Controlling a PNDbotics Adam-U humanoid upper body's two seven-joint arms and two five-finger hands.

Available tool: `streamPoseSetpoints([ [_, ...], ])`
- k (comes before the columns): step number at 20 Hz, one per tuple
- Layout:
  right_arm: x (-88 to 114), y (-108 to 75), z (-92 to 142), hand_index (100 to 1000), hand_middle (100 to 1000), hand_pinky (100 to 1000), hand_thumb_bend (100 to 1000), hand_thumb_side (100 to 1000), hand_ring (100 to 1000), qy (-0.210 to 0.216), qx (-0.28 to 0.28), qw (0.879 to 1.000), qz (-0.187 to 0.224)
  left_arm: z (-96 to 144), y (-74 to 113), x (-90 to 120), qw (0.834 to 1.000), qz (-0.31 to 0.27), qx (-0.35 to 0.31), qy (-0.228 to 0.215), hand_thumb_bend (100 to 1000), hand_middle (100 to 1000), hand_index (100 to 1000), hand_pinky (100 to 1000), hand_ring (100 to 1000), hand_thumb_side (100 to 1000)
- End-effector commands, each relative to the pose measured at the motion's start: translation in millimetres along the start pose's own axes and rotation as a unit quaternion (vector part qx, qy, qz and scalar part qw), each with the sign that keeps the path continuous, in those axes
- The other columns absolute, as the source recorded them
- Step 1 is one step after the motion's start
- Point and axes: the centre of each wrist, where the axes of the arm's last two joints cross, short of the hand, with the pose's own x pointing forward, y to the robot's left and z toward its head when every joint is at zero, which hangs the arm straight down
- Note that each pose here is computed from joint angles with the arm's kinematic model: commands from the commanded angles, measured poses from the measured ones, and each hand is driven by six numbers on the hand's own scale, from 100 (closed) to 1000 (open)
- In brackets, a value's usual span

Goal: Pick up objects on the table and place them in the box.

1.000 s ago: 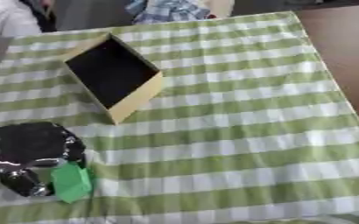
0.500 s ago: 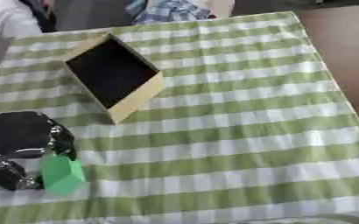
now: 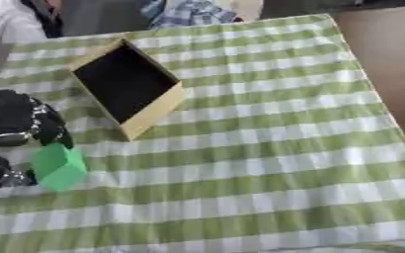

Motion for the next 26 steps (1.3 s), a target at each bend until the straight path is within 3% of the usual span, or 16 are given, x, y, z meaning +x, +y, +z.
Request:
streamPoseSetpoints([
  [1, 4, -5.6, -8, 904, 728, 586, 100, 954, 801, -0.018, -0.001, 1.000, 0.012, 4, 17.6, -19, 0.999, 0.001, 0.023, 0.046, 369, 389, 517, 274, 429, 100],
  [7, 4, -5.2, -7, 904, 727, 585, 100, 955, 801, -0.015, 0.000, 1.000, 0.010, -18, 42.8, -50, 0.993, 0.002, 0.051, 0.106, 390, 373, 497, 246, 410, 100],
  [14, 4, -4.0, -5, 905, 726, 581, 100, 956, 801, -0.012, -0.001, 1.000, 0.005, -77, 60.4, -80, 0.990, 0.024, 0.036, 0.134, 354, 378, 503, 252, 413, 100],
  [20, 4, -2.0, -5, 906, 724, 579, 100, 958, 800, -0.009, -0.005, 1.000, -0.003, -131, 58.3, -82, 0.989, 0.045, 0.042, 0.135, 307, 374, 502, 244, 406, 100],
  [26, 5, -0.1, -5, 906, 723, 577, 100, 959, 800, -0.007, -0.009, 1.000, -0.010, -165, 47.7, -76, 0.989, 0.033, 0.039, 0.140, 340, 380, 507, 258, 412, 100],
])
